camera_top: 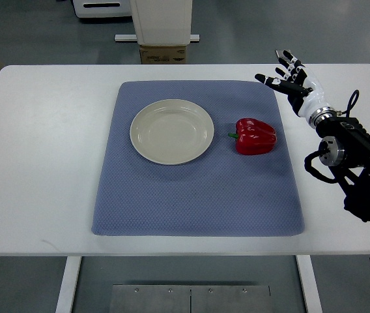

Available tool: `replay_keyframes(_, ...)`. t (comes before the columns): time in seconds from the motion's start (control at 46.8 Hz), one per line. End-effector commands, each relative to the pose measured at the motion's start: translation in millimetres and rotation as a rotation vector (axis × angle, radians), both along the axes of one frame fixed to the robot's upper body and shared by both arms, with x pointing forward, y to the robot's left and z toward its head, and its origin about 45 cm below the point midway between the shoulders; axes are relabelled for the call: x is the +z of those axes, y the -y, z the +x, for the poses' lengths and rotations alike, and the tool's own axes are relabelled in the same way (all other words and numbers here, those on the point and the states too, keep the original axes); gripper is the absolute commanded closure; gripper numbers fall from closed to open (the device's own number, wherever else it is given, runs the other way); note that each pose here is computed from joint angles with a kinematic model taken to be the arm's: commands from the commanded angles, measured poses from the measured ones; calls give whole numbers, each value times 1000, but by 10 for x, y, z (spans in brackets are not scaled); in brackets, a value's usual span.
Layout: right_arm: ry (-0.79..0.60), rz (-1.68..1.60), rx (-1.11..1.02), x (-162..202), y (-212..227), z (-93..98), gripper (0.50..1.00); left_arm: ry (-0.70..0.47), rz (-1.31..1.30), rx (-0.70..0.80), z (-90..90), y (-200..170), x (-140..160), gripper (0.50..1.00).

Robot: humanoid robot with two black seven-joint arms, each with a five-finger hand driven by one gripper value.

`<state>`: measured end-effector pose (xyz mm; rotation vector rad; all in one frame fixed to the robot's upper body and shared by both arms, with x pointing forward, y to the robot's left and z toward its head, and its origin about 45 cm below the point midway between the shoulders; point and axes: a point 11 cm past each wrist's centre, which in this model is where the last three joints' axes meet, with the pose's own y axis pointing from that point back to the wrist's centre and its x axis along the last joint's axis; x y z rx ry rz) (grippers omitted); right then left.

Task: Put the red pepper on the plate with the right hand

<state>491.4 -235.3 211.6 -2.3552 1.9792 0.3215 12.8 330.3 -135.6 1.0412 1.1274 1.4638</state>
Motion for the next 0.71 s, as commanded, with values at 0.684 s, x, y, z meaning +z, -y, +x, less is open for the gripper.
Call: replay_keyframes(0.684,9,-8,-7,58,51,30,500,-1,0,0,-1,1,0,500)
